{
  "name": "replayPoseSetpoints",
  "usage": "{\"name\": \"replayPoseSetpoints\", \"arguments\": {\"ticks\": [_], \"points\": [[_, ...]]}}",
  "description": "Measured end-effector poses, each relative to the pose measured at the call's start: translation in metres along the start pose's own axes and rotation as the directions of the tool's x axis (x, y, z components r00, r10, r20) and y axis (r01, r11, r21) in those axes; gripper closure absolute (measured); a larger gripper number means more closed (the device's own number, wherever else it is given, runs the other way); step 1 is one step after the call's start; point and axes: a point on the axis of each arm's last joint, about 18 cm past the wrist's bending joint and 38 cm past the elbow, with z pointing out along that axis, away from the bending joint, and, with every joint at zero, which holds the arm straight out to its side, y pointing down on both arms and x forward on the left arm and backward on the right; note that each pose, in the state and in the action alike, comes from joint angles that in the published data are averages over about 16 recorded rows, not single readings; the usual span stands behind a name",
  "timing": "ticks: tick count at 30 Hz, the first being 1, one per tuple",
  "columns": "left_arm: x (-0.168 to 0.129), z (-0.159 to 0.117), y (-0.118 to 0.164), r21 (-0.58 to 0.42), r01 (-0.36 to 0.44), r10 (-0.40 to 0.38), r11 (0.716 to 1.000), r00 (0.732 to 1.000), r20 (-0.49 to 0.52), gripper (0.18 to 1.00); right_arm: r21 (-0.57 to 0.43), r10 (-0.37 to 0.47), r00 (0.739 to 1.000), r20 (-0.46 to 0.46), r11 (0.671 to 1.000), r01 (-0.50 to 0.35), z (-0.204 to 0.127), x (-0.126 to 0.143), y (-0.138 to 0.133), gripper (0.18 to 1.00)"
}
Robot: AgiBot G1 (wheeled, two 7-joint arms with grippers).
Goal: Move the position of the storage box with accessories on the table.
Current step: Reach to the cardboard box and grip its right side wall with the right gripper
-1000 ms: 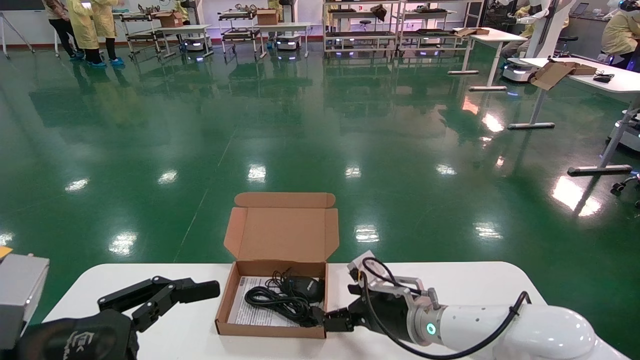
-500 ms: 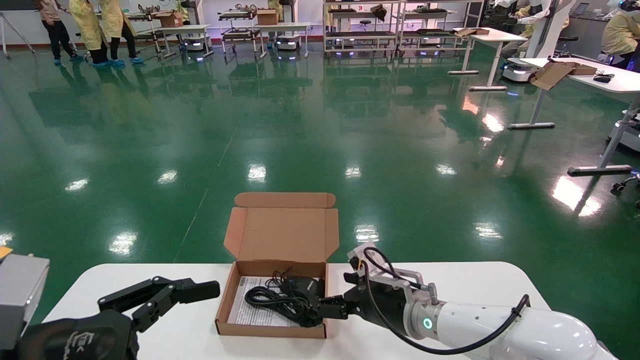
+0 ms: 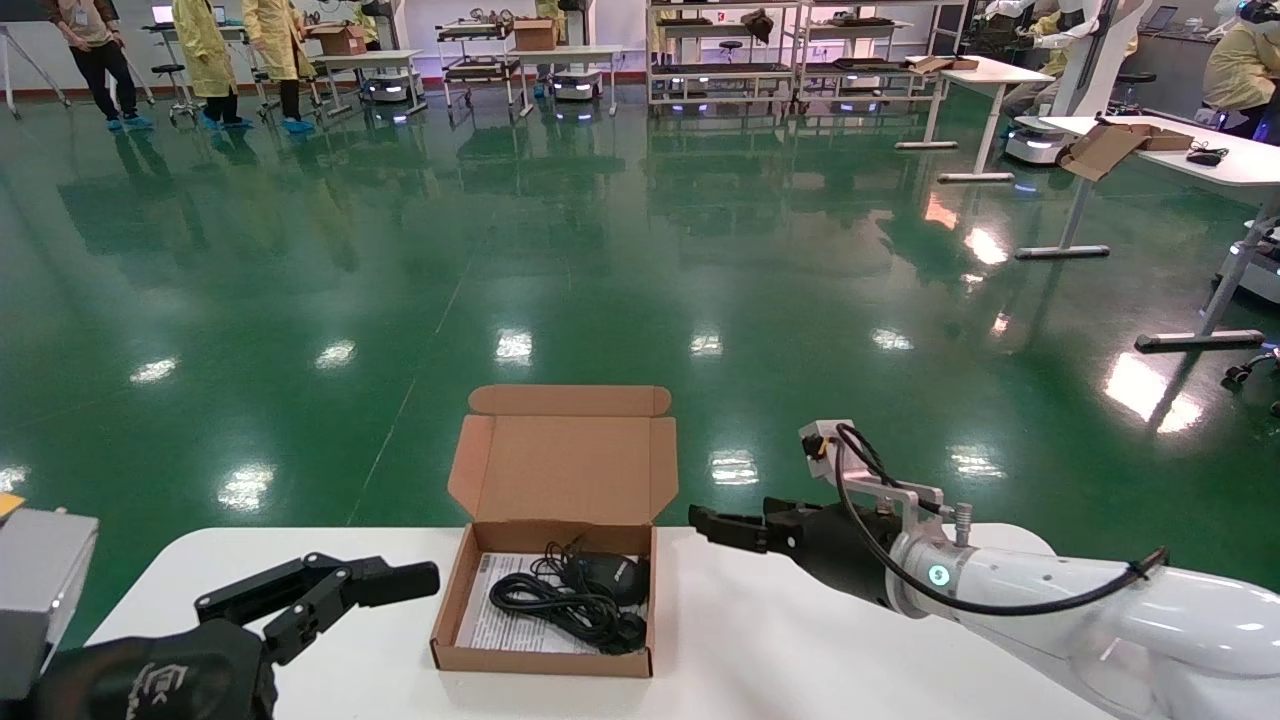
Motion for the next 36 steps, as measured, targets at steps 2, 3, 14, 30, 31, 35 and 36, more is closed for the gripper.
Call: {"name": "replayPoseSetpoints", "arguments": {"ticks": [2,3,14,30,31,35,36], "points": [[0.000,0.000,0.000,0.000,0.000,0.000,1.000,1.000,0.000,0.184,0.004,0.041,0.999,-0.007,0.999,-0.041,0.003,-0.002,-0.001,0.179],[0.000,0.000,0.000,0.000,0.000,0.000,1.000,1.000,0.000,0.184,0.006,0.059,0.998,-0.011,0.998,-0.059,0.005,-0.003,-0.001,0.179],[0.000,0.000,0.000,0.000,0.000,0.000,1.000,1.000,0.000,0.184,0.011,0.171,0.984,-0.045,0.985,-0.171,0.026,-0.020,0.009,0.179],[0.000,0.000,0.000,0.000,0.000,0.000,1.000,1.000,0.000,0.184,-0.001,0.228,0.972,-0.065,0.974,-0.228,0.048,-0.055,0.038,0.179],[0.000,0.000,0.000,0.000,0.000,0.000,1.000,1.000,0.000,0.184,-0.003,0.230,0.971,-0.066,0.973,-0.230,0.049,-0.057,0.040,0.179],[0.000,0.000,0.000,0.000,0.000,0.000,1.000,1.000,0.000,0.184,-0.012,0.236,0.969,-0.073,0.971,-0.237,0.052,-0.063,0.051,0.179],[0.000,0.000,0.000,0.000,0.000,0.000,1.000,1.000,0.000,0.184,-0.014,0.237,0.969,-0.075,0.971,-0.239,0.052,-0.064,0.053,0.179]]}}
